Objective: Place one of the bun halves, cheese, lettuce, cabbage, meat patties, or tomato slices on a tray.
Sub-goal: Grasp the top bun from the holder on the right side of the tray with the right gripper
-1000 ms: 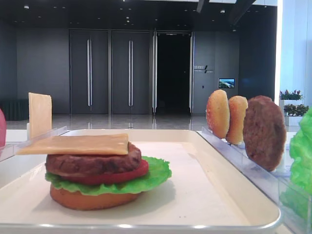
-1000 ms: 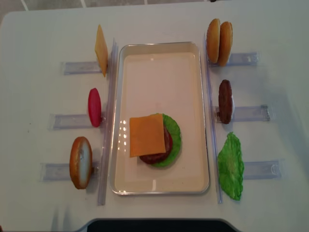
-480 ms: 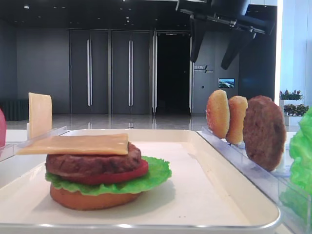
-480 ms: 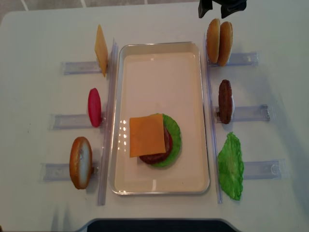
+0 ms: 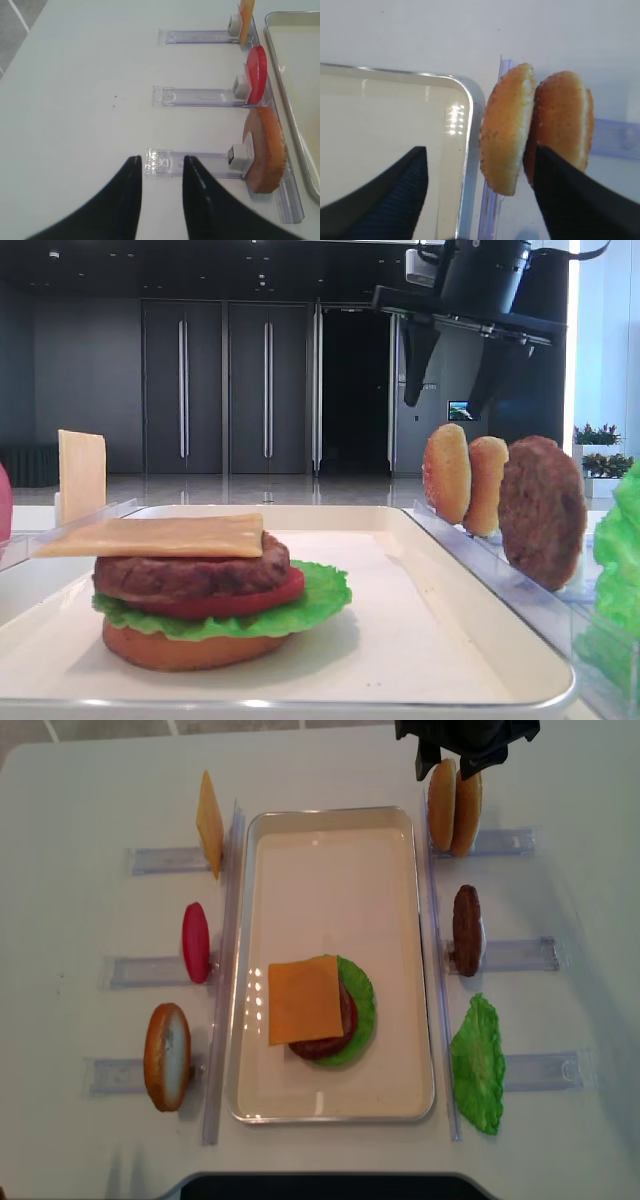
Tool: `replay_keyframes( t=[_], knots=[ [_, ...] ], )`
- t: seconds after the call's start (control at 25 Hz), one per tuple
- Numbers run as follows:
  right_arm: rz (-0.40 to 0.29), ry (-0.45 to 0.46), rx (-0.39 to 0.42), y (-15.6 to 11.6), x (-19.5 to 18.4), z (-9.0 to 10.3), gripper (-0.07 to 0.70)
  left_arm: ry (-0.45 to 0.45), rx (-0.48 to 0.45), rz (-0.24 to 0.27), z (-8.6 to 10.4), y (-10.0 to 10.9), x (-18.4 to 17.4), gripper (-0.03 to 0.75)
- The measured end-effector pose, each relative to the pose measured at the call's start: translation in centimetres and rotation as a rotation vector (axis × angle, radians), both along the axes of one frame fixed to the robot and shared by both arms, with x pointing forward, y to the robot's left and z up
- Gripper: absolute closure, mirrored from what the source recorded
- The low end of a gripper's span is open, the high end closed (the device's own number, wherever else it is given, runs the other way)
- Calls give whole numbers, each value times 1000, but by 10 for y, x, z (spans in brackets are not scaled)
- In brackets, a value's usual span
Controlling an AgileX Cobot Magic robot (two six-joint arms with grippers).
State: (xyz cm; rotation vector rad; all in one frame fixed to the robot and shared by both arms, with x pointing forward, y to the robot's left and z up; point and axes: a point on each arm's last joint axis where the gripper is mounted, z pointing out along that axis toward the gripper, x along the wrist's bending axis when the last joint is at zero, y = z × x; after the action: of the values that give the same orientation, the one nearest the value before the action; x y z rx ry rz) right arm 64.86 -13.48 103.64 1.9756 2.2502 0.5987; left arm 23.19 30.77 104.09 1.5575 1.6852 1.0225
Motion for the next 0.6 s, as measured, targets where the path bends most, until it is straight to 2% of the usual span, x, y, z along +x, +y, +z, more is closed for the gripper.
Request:
replay_keyframes(
  t=[0.32, 0.6],
  knots=[
    [-4, -15, 4, -6, 5, -2, 166, 1, 1, 0, 0, 0, 0, 496],
    [6, 30, -9, -3, 10, -23, 166, 1, 1, 0, 0, 0, 0, 496]
  ],
)
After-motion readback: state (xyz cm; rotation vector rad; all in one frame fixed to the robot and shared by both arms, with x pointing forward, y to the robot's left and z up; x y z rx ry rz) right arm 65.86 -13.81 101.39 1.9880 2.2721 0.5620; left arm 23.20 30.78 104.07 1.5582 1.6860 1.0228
